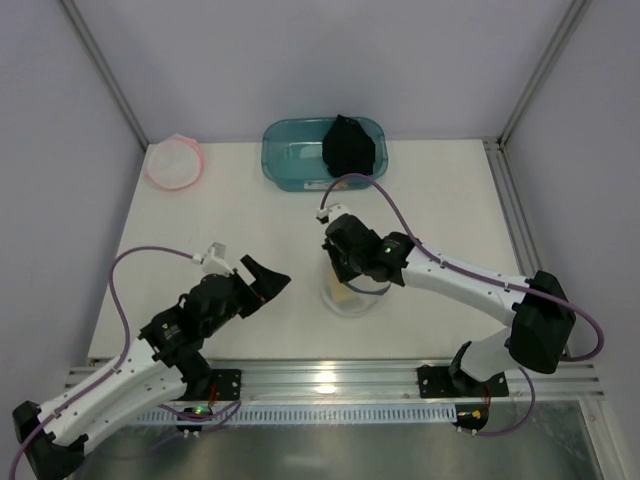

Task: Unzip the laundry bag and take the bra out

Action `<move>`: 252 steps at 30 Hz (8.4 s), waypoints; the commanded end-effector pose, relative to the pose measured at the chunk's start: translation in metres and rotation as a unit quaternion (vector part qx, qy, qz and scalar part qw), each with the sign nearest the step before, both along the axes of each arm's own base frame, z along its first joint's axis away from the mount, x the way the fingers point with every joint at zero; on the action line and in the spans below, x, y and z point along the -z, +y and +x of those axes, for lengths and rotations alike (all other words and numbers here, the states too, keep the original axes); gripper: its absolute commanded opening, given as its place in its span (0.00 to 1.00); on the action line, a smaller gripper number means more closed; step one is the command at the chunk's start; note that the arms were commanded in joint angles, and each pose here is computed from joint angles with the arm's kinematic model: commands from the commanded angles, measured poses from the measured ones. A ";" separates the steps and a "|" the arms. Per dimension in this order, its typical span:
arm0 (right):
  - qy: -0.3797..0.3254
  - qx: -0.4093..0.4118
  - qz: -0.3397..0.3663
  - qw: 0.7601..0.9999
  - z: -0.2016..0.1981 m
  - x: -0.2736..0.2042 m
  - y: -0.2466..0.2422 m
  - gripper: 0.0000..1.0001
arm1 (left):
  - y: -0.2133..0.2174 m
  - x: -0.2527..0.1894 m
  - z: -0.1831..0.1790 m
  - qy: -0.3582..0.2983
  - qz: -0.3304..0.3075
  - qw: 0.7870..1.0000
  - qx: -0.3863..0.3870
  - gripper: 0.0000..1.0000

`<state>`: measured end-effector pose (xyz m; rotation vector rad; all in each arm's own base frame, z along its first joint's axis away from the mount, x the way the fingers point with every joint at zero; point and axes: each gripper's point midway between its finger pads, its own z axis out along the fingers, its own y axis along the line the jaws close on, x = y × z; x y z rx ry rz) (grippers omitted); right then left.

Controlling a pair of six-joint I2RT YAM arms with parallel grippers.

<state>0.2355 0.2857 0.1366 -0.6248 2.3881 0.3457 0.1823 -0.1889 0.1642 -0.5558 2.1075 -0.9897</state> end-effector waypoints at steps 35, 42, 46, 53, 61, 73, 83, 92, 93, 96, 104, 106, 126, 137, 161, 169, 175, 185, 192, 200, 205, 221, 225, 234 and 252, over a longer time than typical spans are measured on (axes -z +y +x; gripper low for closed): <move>-0.129 0.206 0.139 0.960 -0.027 -0.060 -0.116 0.04 | -0.158 0.031 0.078 0.045 0.143 0.967 0.206 0.50; -0.132 0.300 0.095 0.940 -0.030 -0.047 -0.157 0.04 | -0.163 0.054 0.073 0.070 0.174 0.955 0.229 0.00; -0.145 0.436 0.052 0.887 -0.042 -0.039 -0.215 0.04 | -0.153 0.051 0.069 0.066 0.173 0.958 0.218 0.00; -0.144 0.442 0.074 0.882 -0.046 -0.036 -0.219 0.72 | -0.141 0.048 0.054 0.066 0.154 0.963 0.213 0.00; -0.116 0.189 0.177 0.959 -0.027 -0.055 -0.097 0.82 | -0.134 0.047 0.043 0.068 0.144 0.964 0.212 0.00; -0.018 0.067 0.164 0.984 -0.016 0.006 0.001 0.70 | -0.117 0.056 0.030 0.077 0.142 0.966 0.203 0.00; 0.046 0.069 0.097 0.992 -0.019 0.069 0.010 0.65 | -0.115 0.055 0.028 0.074 0.139 0.967 0.201 0.00; 0.085 0.070 0.021 0.994 -0.029 0.122 -0.002 0.23 | -0.113 0.057 0.028 0.075 0.138 0.968 0.197 0.00; 0.086 0.070 0.022 0.994 -0.030 0.122 -0.002 0.15 | -0.113 0.057 0.028 0.076 0.138 0.968 0.196 0.00; 0.081 0.068 0.028 0.994 -0.030 0.116 -0.002 0.04 | -0.112 0.056 0.027 0.075 0.137 0.968 0.197 0.00; 0.015 0.038 0.134 0.990 -0.035 0.027 -0.003 0.04 | -0.107 0.057 0.029 0.072 0.145 0.969 0.184 0.00; -0.002 0.015 0.174 0.985 -0.043 -0.005 -0.002 0.04 | -0.106 0.057 0.030 0.072 0.146 0.970 0.182 0.00; -0.247 0.187 0.311 0.899 0.030 -0.140 -0.040 0.04 | -0.112 0.048 0.029 0.066 0.123 0.973 0.184 0.00; -0.231 0.226 0.218 0.921 0.074 -0.081 -0.006 0.04 | -0.115 0.026 0.032 0.048 0.105 0.977 0.182 0.00; -0.382 0.153 0.335 0.848 0.062 -0.278 -0.036 0.04 | -0.105 0.036 0.023 0.057 0.112 0.975 0.182 0.00; -0.410 0.150 0.366 0.822 0.102 -0.330 -0.040 0.04 | -0.100 0.048 0.019 0.067 0.116 0.975 0.180 0.00; -0.416 0.152 0.349 0.826 0.154 -0.354 -0.033 0.04 | -0.101 0.043 0.013 0.067 0.104 0.974 0.192 0.00; -0.427 0.157 0.320 0.831 0.278 -0.367 -0.011 0.04 | -0.097 0.039 0.003 0.065 0.088 0.974 0.199 0.00; -0.425 0.173 0.330 0.825 0.357 -0.319 -0.005 0.04 | -0.089 0.035 -0.003 0.060 0.079 0.976 0.193 0.00; -0.351 0.200 0.283 0.870 0.407 -0.195 0.002 0.04 | -0.082 0.032 -0.005 0.054 0.077 0.978 0.186 0.00; -0.267 0.204 0.227 0.914 0.410 -0.104 0.001 0.04 | -0.081 0.032 -0.004 0.053 0.078 0.979 0.183 0.00; -0.240 0.189 0.219 0.927 0.336 -0.126 -0.025 0.89 | -0.077 0.031 -0.005 0.046 0.080 0.979 0.179 0.00; -0.239 0.200 0.196 0.930 0.286 -0.136 -0.046 0.90 | -0.072 0.030 0.001 0.031 0.088 0.982 0.165 0.00; -0.184 0.294 0.110 0.932 0.145 -0.065 -0.106 0.90 | -0.068 0.035 0.011 0.011 0.116 0.981 0.154 0.00; -0.030 0.402 0.134 0.905 -0.026 0.081 -0.164 0.78 | -0.081 0.035 0.021 0.021 0.127 0.979 0.157 0.00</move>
